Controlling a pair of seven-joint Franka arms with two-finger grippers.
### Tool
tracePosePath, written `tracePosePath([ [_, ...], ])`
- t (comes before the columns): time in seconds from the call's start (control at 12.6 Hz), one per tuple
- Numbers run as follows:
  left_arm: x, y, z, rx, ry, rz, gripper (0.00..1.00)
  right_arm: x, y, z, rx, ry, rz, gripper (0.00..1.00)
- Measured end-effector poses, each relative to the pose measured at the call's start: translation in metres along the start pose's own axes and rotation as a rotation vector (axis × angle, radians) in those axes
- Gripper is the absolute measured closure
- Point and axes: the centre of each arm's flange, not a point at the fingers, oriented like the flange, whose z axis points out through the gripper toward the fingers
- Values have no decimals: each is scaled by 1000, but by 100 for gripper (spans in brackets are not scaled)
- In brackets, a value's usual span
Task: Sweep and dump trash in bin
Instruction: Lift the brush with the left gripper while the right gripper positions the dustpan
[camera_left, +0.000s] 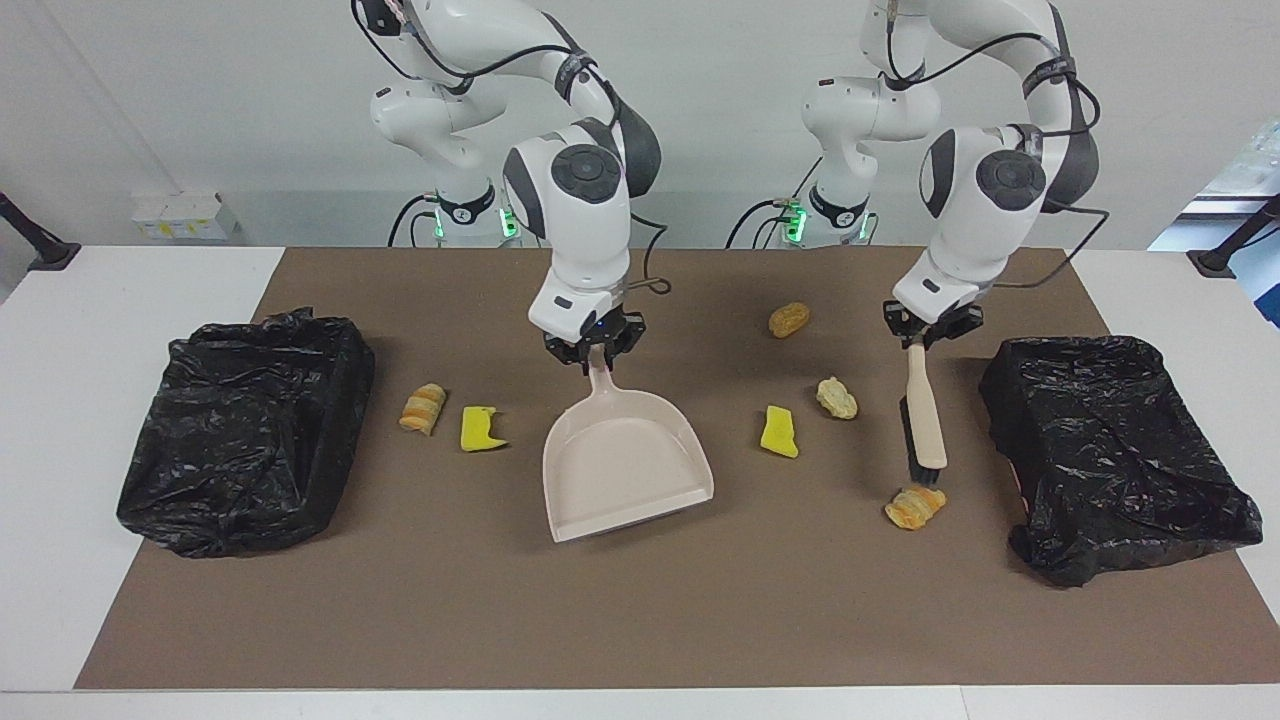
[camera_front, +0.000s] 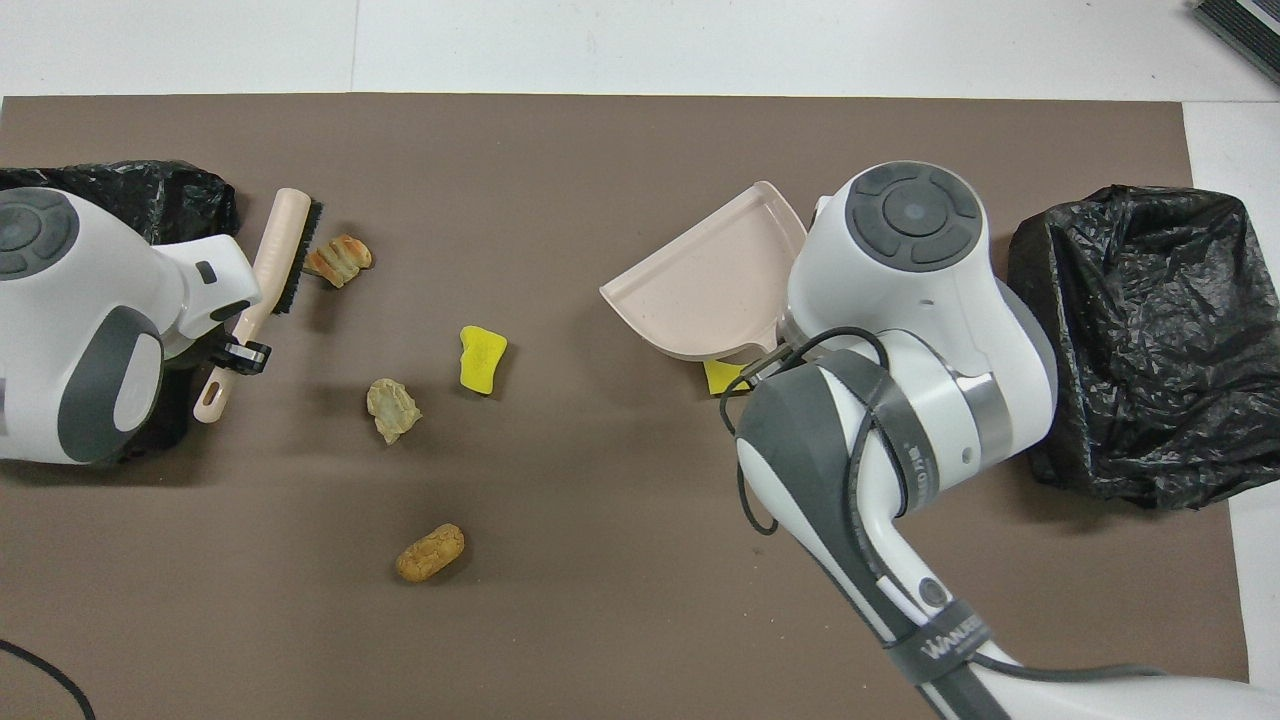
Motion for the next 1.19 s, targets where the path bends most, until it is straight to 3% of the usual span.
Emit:
tracePosePath([
  [0.4, 20, -10, -9, 44, 15, 21, 74, -9, 31, 7, 2, -20, -382, 68],
  [0.79, 21, -23, 7, 85, -13, 143, 74, -11, 37, 9, 1, -18, -443, 68],
  [1.19, 13, -31, 26, 58, -96, 251, 74, -10, 40, 10, -11, -11, -629, 68],
])
